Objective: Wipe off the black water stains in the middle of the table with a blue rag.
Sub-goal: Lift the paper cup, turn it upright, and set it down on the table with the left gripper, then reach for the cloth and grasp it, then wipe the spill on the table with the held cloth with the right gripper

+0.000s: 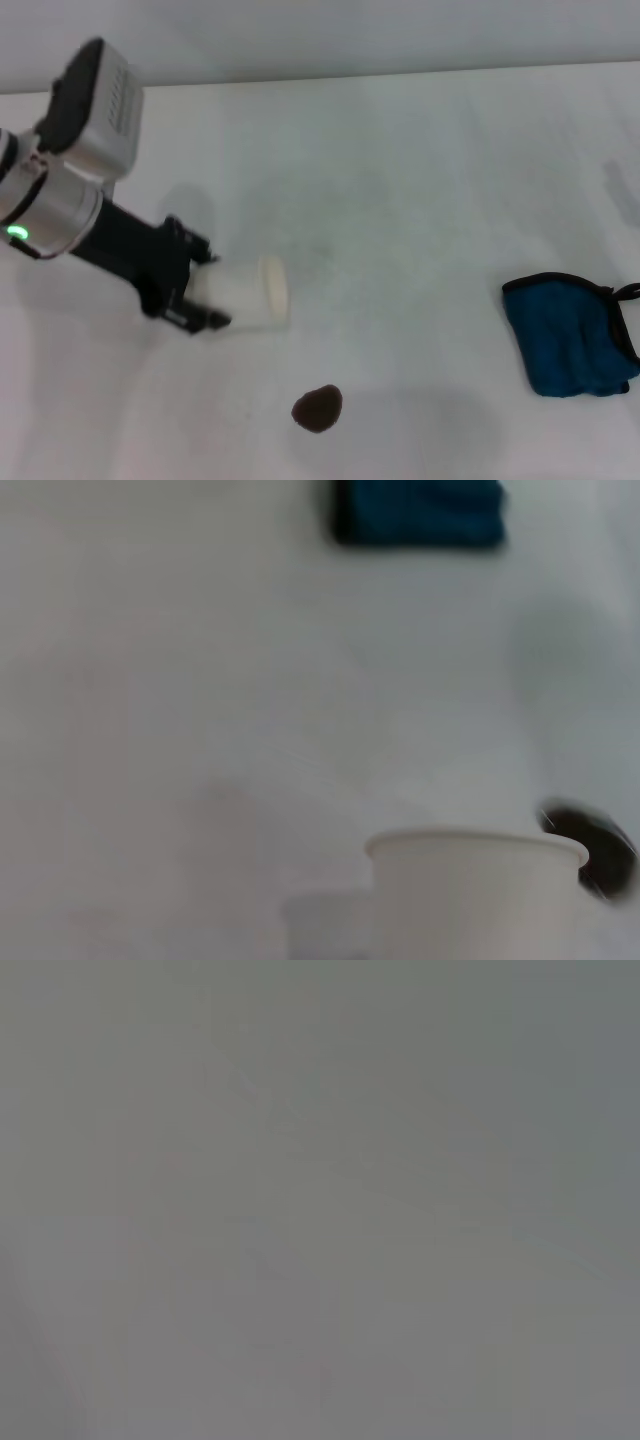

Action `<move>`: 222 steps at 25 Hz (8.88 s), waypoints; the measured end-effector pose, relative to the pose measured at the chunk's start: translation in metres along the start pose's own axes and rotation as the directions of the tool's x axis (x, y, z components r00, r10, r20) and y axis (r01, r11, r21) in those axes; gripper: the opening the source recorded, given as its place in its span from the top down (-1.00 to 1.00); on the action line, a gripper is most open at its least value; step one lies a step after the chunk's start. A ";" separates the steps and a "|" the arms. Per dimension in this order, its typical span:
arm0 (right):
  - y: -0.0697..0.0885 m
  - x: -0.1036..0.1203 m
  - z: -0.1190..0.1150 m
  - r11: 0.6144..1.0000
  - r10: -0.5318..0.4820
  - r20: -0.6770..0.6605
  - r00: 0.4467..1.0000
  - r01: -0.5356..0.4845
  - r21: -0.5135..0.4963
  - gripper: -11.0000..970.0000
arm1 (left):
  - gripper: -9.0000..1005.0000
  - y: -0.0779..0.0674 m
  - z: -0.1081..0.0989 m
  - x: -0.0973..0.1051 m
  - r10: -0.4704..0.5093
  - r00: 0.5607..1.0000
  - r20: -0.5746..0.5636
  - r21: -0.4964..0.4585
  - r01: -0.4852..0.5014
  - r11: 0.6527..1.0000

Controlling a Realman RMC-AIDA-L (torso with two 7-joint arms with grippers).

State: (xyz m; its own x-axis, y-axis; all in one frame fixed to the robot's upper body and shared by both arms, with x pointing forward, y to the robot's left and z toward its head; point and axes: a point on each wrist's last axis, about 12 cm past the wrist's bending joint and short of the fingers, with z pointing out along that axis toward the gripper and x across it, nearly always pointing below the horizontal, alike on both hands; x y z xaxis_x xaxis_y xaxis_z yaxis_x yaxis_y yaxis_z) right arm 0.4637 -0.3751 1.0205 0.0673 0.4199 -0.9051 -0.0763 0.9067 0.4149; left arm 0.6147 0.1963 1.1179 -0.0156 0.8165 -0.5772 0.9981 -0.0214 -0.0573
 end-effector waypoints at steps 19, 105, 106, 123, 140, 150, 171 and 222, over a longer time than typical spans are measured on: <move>-0.009 -0.038 0.017 0.973 -0.189 0.044 0.981 0.193 -0.126 -0.77 | -0.35 -0.045 0.014 0.066 0.026 0.696 0.717 -0.388 0.368 0.845; -0.038 -0.069 0.044 0.990 -0.142 -0.149 0.979 0.138 -0.037 -0.76 | -0.77 -0.256 0.051 0.198 0.001 0.636 0.771 -0.633 0.767 0.108; -0.041 -0.071 0.044 0.990 -0.139 -0.186 0.973 0.137 -0.025 -0.76 | -0.77 -0.256 0.051 0.198 0.001 0.636 0.771 -0.633 0.767 0.108; -0.007 -0.168 0.066 0.988 -0.154 -0.764 0.627 0.100 -0.117 -0.76 | -0.77 -0.210 0.013 0.182 0.292 0.651 0.700 -0.661 0.746 -0.078; 0.124 -0.089 0.089 0.939 -0.327 -0.943 0.060 0.130 -0.317 -0.75 | -0.77 -0.182 -0.014 0.173 0.436 0.658 0.614 -0.681 0.721 -0.129; 0.171 -0.057 0.088 0.912 -0.319 -0.946 -0.047 0.256 -0.321 -0.74 | -0.77 -0.173 -0.031 0.180 0.445 0.705 0.552 -0.727 0.668 -0.158; 0.153 -0.030 0.077 0.895 -0.203 -0.976 -0.073 0.391 -0.215 -0.55 | -0.77 -0.175 -0.040 0.186 0.445 0.724 0.527 -0.734 0.652 -0.192; 0.183 -0.008 0.091 0.833 -0.372 -0.911 -0.177 0.369 -0.412 0.79 | -0.77 -0.163 -0.038 0.184 0.424 0.719 0.550 -0.720 0.666 -0.194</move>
State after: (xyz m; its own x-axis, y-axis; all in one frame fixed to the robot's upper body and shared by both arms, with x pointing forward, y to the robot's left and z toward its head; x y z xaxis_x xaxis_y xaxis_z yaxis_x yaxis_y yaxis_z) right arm 0.5398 -0.2090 1.1125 -0.8901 -0.4489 -0.0785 -0.4482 0.8935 -0.0269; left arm 0.4510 0.3724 1.0517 0.3794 0.2605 -0.8878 -0.1618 0.9634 0.2135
